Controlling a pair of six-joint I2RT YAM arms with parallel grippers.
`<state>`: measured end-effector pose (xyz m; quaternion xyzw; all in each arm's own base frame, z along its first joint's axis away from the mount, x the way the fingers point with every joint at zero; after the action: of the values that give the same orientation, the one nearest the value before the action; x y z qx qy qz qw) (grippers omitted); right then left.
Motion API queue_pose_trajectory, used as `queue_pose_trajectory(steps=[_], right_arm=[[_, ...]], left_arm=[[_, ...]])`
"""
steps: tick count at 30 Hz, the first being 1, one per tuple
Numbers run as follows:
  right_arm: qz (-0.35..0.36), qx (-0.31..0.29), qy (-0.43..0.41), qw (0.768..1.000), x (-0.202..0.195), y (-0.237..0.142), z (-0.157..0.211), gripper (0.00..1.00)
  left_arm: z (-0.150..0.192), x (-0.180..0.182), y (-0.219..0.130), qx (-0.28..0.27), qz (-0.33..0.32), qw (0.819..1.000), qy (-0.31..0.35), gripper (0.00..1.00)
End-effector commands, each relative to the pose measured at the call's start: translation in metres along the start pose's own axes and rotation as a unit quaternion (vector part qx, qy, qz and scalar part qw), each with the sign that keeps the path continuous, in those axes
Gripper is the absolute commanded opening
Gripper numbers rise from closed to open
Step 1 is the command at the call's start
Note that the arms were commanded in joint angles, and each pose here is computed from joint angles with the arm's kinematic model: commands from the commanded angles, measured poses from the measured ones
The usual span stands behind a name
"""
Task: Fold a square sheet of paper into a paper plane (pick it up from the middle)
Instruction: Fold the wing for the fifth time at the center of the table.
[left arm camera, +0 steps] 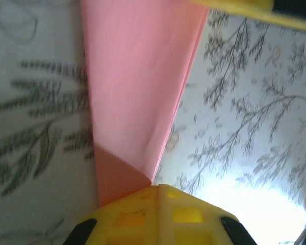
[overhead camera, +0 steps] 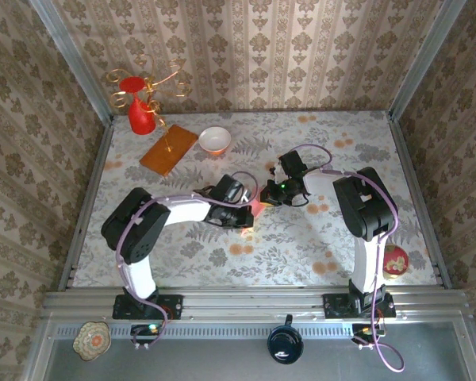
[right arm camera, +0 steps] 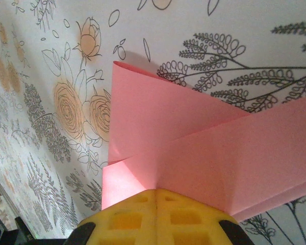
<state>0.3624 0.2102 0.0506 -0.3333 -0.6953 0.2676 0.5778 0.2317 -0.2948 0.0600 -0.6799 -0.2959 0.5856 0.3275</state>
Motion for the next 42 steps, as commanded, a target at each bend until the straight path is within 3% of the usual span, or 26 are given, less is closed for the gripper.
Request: queue_pose_trajectory(steps=[1,12,20,25,29,32,36,42], right_arm=[[0.104,0.04,0.042,0.993,-0.05,0.014,0.023,0.0],[0.103,0.04,0.042,0.993,-0.047,0.012,0.02,0.0],[0.027,-0.009,-0.022,0.999,0.025,-0.034,-0.005,0.08],[0.056,-0.044,-0.036,0.997,0.051,-0.067,-0.005,0.36],[0.138,-0.055,-0.018,0.989,0.049,-0.077,0.005,0.46],[0.191,-0.06,-0.007,0.98,0.053,-0.077,0.014,0.52],[0.241,-0.076,-0.003,0.968,0.066,-0.067,0.018,0.57],[0.34,-0.099,0.003,0.935,0.073,-0.048,0.02,0.6]], left_arm=[[0.043,0.03,-0.004,0.07,-0.057,0.996,-0.024,0.01],[0.07,0.047,-0.019,0.08,-0.075,0.993,-0.044,0.01],[0.026,0.016,-0.075,-0.028,-0.024,0.999,-0.029,0.11],[-0.001,0.024,-0.121,-0.122,-0.021,0.991,-0.046,0.3],[-0.012,0.045,-0.15,-0.179,-0.031,0.981,-0.065,0.43],[-0.016,0.064,-0.167,-0.211,-0.04,0.972,-0.091,0.52],[-0.013,0.087,-0.181,-0.238,-0.06,0.963,-0.113,0.75],[-0.005,0.104,-0.193,-0.263,-0.083,0.955,-0.107,0.91]])
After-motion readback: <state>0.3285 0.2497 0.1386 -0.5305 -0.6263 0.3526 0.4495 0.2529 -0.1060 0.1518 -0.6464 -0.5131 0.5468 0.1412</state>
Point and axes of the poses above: each hand's point on the last joint's axis, 136 mm out from that joint toward the fingers, its own y axis out along the fingers, its own x axis along the line the jaws close on, z = x × y, the point moved 5 cm from there along -y, back along the fingers, and after that the axes turned 7 degrees about -y, right-handed, at the moved point
